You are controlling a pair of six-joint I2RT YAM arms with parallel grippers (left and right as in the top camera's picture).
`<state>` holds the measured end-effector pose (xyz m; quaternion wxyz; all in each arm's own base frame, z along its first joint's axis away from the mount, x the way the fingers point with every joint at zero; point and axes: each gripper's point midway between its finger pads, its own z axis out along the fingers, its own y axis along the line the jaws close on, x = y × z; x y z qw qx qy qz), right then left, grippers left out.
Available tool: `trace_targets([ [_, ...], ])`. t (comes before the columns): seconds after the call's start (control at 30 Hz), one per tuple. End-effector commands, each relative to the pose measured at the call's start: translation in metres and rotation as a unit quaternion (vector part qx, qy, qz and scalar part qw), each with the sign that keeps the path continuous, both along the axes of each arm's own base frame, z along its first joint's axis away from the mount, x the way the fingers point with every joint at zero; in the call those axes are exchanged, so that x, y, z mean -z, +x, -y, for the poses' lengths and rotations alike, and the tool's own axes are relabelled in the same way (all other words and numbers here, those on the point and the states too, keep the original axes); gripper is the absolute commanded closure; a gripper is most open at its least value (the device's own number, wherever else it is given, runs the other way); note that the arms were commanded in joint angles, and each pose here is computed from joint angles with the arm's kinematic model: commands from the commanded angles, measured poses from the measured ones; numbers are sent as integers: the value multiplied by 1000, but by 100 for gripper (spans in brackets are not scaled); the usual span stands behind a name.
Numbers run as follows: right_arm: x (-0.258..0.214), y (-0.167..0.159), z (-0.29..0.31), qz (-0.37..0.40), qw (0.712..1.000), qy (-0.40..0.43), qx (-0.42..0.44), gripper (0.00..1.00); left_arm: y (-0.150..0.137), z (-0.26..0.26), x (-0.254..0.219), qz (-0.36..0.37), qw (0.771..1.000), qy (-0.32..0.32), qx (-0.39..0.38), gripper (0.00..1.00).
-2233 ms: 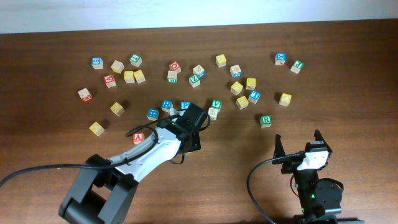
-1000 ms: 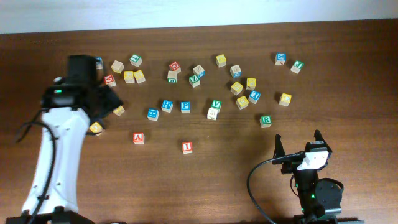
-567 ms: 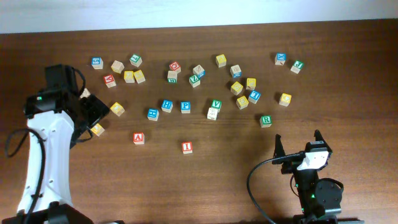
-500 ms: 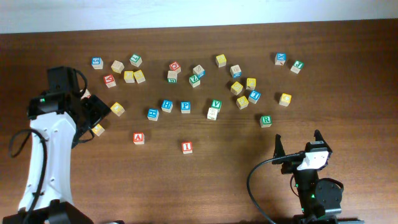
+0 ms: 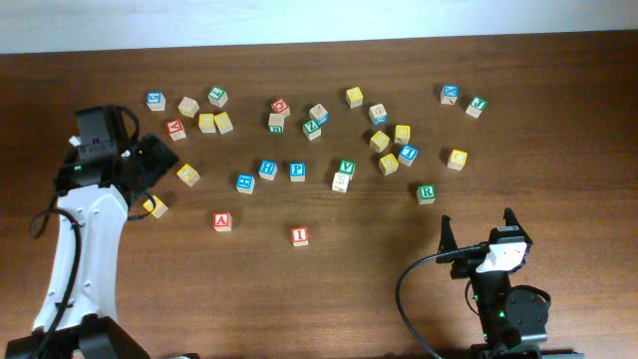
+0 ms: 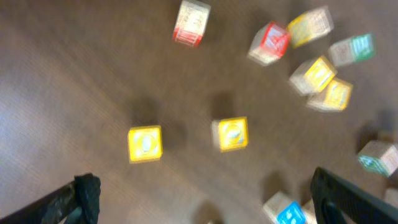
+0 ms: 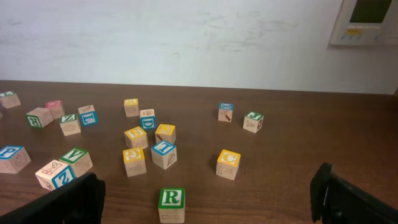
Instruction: Spell out ICRA
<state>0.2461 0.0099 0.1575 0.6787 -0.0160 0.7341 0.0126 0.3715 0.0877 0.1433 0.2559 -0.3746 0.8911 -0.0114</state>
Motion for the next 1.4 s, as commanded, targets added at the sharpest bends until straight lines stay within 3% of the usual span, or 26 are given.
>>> trace_targets([
  [0.0, 3, 0, 0, -2, 1000, 1, 1, 2, 10, 0, -7, 20, 999, 22, 39, 1],
  [0.2, 3, 0, 0, -2, 1000, 1, 1, 2, 35, 11, -4, 52, 995, 7, 81, 0],
  [0.33, 3, 0, 0, -2, 1000, 1, 1, 2, 59, 29, 17, 56, 984, 21, 170, 0],
  [0.77, 3, 0, 0, -2, 1000, 1, 1, 2, 63, 49, 57, 18, 976, -5, 216, 0],
  [0.93, 3, 0, 0, -2, 1000, 1, 1, 2, 58, 53, 78, -3, 992, -77, 104, 1],
  [1.23, 3, 0, 0, -2, 1000, 1, 1, 2, 55, 51, 90, -17, 993, -106, 44, 1],
  [1.37, 3, 0, 0, -2, 1000, 1, 1, 2, 56, 42, 86, -16, 996, -80, 46, 1],
])
